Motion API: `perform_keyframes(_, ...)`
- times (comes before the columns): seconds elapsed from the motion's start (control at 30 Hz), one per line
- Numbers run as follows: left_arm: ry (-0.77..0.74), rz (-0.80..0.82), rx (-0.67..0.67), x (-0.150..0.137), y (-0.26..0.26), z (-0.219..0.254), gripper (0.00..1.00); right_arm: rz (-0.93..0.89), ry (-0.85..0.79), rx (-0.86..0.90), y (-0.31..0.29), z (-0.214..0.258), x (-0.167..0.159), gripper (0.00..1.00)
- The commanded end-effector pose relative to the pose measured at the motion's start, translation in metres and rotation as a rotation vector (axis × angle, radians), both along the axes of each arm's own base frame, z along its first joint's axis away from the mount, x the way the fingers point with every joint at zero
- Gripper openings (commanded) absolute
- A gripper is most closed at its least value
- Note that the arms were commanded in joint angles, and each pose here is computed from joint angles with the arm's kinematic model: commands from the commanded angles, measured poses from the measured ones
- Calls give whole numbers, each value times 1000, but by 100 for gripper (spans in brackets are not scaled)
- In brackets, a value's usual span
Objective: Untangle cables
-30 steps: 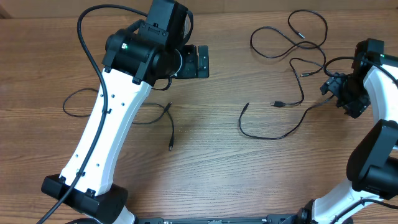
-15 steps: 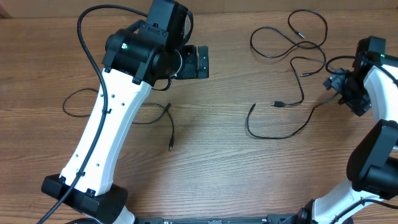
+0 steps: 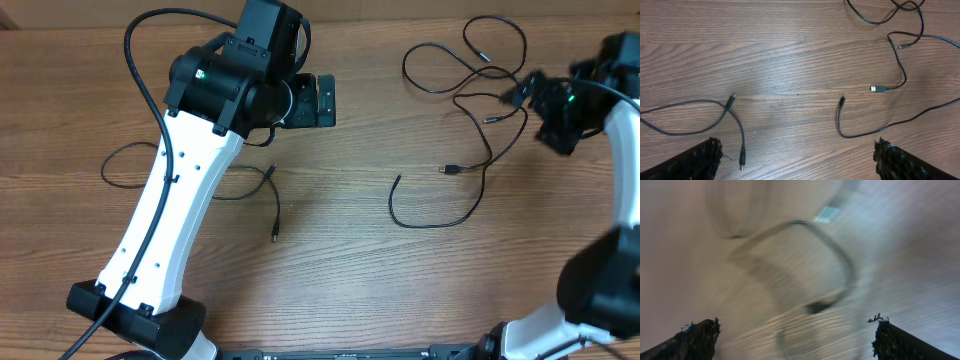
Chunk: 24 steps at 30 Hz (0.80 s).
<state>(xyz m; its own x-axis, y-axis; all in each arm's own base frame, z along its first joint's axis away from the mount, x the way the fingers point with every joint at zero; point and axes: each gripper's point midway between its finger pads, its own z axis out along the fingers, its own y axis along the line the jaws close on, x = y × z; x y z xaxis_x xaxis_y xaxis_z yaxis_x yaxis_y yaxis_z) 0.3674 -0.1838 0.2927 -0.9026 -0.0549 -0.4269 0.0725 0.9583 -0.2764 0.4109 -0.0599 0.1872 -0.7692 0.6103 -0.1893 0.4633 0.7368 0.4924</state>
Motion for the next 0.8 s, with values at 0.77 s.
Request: perform_keyframes(0.77, -6, 9, 0, 3, 0, 2, 100, 509, 197, -223, 167, -63, -82, 67)
